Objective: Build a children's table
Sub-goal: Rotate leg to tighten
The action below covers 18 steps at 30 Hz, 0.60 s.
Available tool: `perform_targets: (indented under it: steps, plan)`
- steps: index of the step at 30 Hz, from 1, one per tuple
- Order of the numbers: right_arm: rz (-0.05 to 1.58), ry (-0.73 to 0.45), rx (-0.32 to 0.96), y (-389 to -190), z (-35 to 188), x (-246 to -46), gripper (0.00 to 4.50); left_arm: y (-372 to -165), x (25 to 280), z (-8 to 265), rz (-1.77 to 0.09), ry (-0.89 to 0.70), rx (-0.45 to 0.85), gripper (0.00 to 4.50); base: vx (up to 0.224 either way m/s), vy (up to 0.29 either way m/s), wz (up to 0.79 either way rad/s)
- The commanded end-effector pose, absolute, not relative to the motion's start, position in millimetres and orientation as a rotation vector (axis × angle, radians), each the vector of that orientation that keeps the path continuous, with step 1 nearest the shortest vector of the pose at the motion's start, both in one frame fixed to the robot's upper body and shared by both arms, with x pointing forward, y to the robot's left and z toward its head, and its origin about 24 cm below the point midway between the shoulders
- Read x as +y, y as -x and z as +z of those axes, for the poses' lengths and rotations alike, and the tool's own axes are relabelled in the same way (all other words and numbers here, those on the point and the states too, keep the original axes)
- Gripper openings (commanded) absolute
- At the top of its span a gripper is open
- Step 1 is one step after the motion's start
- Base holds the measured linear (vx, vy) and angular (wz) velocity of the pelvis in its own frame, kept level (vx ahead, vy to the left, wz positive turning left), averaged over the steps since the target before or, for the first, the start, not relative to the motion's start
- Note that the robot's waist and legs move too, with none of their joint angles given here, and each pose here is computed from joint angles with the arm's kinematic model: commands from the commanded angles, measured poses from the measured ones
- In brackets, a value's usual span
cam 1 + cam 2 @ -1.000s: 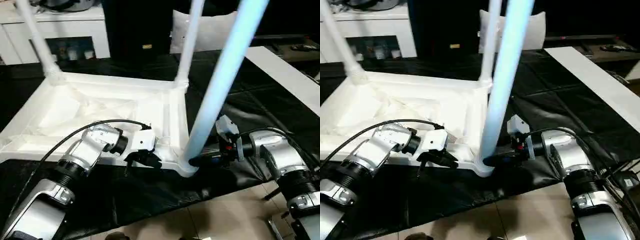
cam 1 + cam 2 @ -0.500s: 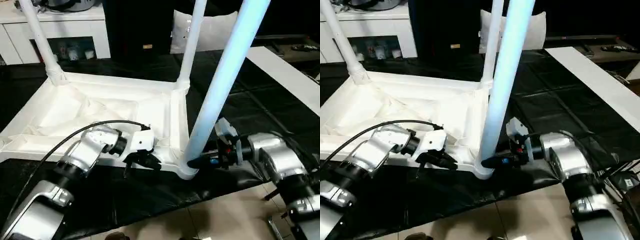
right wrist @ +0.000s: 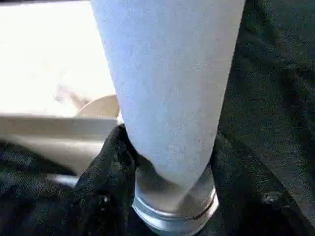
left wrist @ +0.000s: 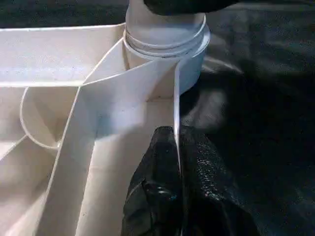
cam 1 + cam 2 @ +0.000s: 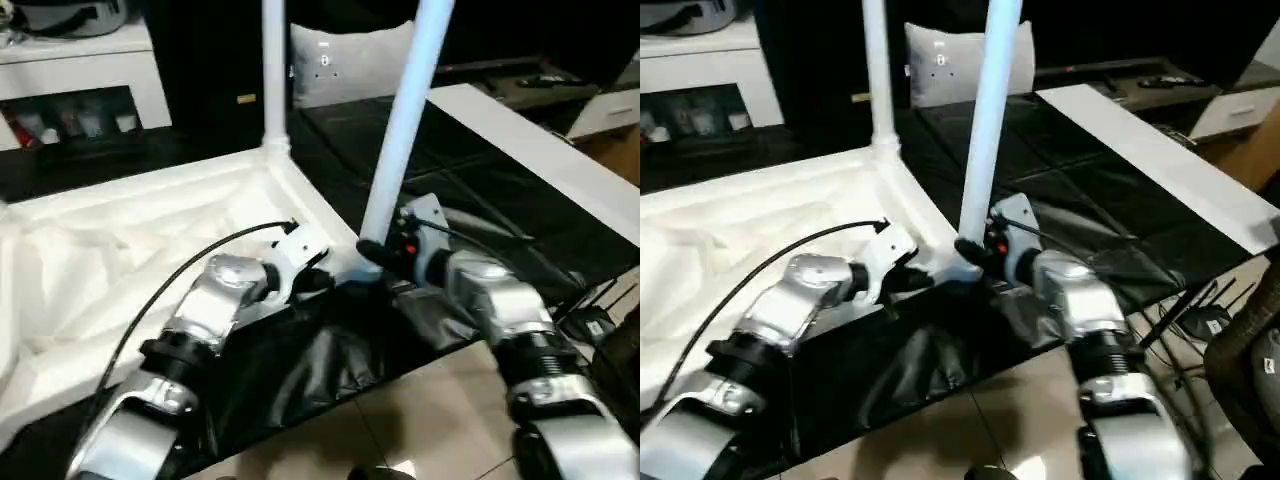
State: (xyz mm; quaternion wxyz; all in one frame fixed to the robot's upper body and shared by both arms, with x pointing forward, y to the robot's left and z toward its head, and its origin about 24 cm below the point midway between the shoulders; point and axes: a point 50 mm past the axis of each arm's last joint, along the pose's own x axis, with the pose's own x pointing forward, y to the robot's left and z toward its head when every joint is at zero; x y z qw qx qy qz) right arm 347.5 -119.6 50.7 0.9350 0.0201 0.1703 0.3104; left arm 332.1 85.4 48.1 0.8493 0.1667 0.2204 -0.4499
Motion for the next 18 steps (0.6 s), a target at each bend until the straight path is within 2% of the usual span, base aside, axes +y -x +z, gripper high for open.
perform_targets:
  steps: [1, 2, 5, 7, 8, 15, 18]
  plan:
    - [0.724, -0.062, 0.317, -342.9, 51, -97.5, 2.68, -331, 60, 58, -1.011, -0.375, 0.394, 0.0, 0.0, 0.0, 0.0]
    - [0.724, -0.062, 0.317, -342.9, 51, -97.5, 2.68, -331, 60, 58, -1.011, -0.375, 0.394, 0.0, 0.0, 0.0, 0.0]
    - [0.749, -0.041, 0.288, -339.9, 53, -105.9, 3.06, -331, 70, 54, -1.02, -0.45, 0.401, 0.0, 0.0, 0.0, 0.0]
    - [0.8, -0.018, 0.269, -335.4, 55, -120.1, 3.19, -329, 80, 51, -1.054, -0.486, 0.401, 0.0, 0.0, 0.0, 0.0]
    - [0.8, -0.018, 0.269, -335.4, 55, -120.1, 3.3, -329, 80, 51, -1.054, -0.486, 0.401, 0.0, 0.0, 0.0, 0.0]
    - [0.97, 0.118, 0.269, -324.2, 64, -163.9, 3.95, -314, 96, 47, -1.276, -0.567, 0.404, 0.0, 0.0, 0.0, 0.0]
    - [1.045, 0.211, 0.266, -320.8, 70, -176.9, 3.95, -307, 101, 48, -1.389, -0.603, 0.4, 0.0, 0.0, 0.0, 0.0]
